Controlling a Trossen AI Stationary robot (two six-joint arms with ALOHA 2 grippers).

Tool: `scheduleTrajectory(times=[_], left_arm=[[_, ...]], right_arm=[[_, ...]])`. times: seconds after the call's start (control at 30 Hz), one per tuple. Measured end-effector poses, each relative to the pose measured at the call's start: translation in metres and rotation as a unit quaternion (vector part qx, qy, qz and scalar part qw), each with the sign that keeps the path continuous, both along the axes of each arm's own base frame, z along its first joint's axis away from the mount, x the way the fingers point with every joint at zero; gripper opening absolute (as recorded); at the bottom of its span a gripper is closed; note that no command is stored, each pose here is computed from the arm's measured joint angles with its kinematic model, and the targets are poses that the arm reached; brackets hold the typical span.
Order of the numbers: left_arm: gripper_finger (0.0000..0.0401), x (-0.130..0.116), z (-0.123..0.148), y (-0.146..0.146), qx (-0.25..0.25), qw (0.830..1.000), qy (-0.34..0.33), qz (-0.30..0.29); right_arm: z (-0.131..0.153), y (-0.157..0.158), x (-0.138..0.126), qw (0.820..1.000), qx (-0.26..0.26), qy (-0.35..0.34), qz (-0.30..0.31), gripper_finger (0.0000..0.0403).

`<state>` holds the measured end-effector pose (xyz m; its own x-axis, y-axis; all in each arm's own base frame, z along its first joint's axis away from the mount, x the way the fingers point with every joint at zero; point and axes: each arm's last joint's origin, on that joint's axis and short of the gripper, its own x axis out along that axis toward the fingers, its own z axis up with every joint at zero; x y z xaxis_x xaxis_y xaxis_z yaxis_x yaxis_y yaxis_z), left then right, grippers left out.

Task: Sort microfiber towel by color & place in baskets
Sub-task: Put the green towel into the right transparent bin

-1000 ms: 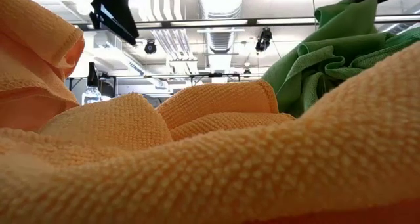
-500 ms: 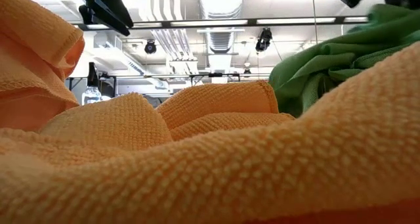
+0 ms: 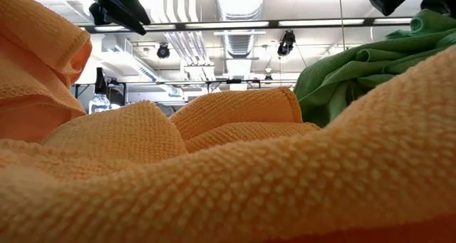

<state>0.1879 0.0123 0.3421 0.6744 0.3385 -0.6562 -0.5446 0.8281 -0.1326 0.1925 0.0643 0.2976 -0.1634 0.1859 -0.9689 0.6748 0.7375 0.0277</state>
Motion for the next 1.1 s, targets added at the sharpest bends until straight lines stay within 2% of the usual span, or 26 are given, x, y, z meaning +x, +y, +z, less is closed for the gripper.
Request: scheduleTrajectory(times=[0.3,0.57,0.73,1.1], left_arm=[[0.0149,0.001,-0.001,0.0,-0.001,1.0,0.002,0.0],[0.0149,0.001,-0.001,0.0,-0.004,1.0,0.002,-0.004],[0.0149,0.0,-0.001,0.0,-0.003,1.0,0.005,-0.005],[0.0149,0.0,-0.002,0.0,-0.001,1.0,0.008,-0.008]], right_arm=[[0.0,0.0,0.0,1.0,0.003,-0.004,0.015,0.0024],[0.0,0.0,0.0,1.0,-0.001,-0.004,0.013,0.0102],[0.0,0.0,0.0,1.0,-0.006,-0.001,-0.011,0.0133],[0.039,0.001,0.007,0.997,0.012,-0.076,-0.025,0.0146]])
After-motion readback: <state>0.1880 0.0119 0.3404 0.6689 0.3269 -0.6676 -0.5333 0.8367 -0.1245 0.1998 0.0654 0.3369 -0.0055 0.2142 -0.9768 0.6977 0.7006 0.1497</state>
